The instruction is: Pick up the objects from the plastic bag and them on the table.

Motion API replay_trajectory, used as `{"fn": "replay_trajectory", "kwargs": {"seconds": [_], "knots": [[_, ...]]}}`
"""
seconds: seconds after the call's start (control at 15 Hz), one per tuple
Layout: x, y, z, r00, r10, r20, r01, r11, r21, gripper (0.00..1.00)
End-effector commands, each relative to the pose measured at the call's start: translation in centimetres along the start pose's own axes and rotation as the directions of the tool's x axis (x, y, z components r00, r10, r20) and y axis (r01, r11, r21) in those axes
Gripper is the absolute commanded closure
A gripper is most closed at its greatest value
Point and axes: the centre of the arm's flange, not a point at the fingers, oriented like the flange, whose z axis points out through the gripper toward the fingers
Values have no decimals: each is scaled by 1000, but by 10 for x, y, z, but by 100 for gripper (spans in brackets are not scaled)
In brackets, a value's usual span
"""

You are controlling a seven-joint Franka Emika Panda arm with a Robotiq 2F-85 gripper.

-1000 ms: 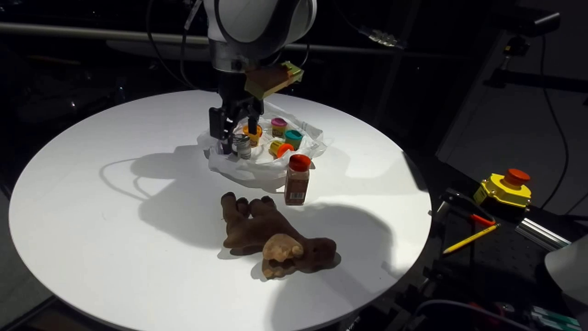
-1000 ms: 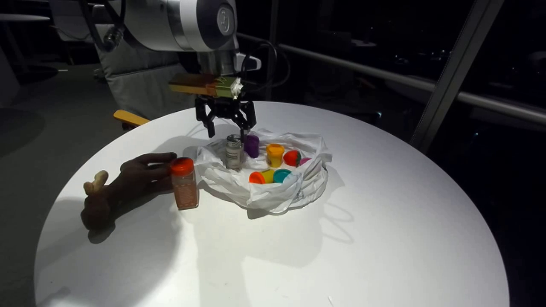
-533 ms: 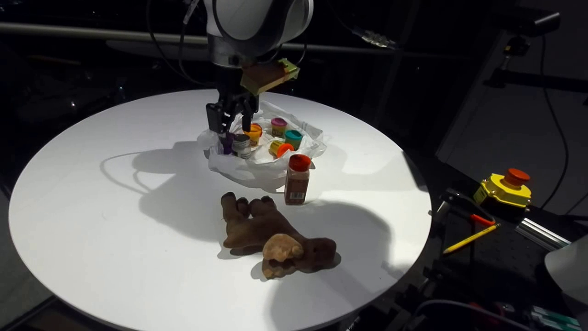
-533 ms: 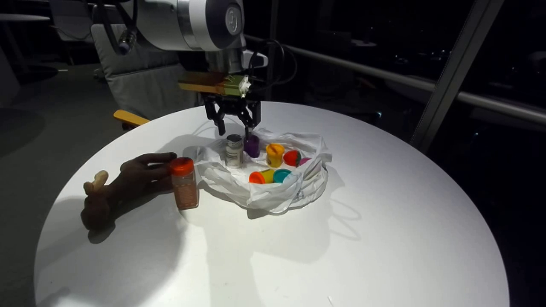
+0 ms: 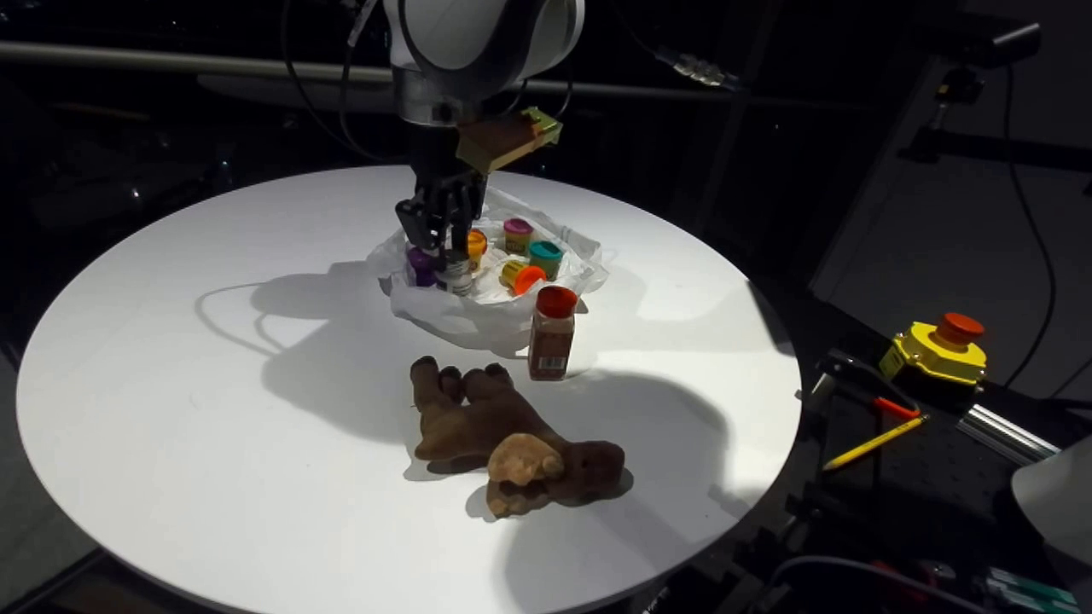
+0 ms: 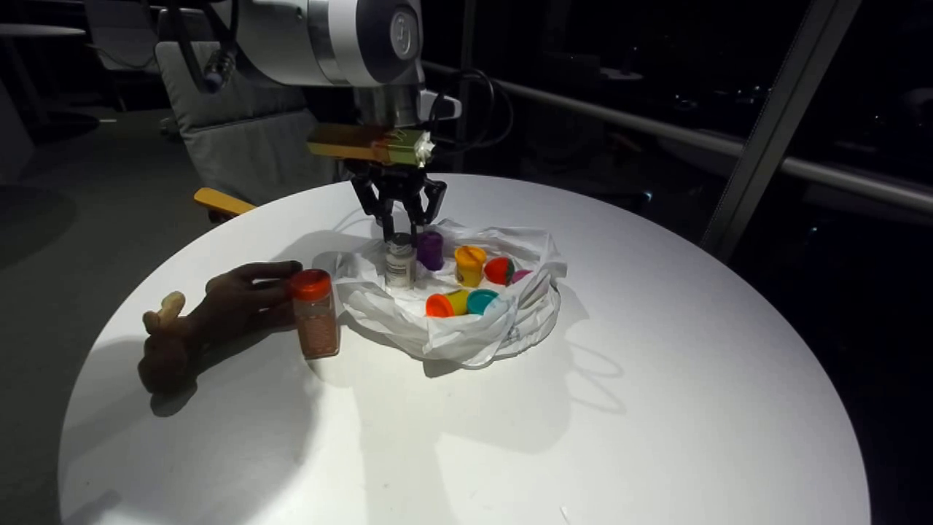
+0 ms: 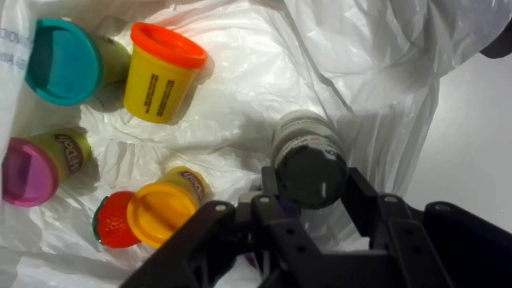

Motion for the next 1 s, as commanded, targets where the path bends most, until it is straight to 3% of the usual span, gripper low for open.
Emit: {"fn": "replay_trajectory", "kwargs": {"seconds": [0.0,0.27,0.53,0.73,0.93], "knots": [[0,7,-7,1000,-5,27,5,1000,16,80],[-13,24,-55,1000,21,11,-21,1000,12,80],[-50,48,-121,997,59,-45,-57,998,31,80],[-94,68,-150,994,80,-71,-77,996,47,81],[-145,95,-156,990,122,-68,-119,991,54,81]]}}
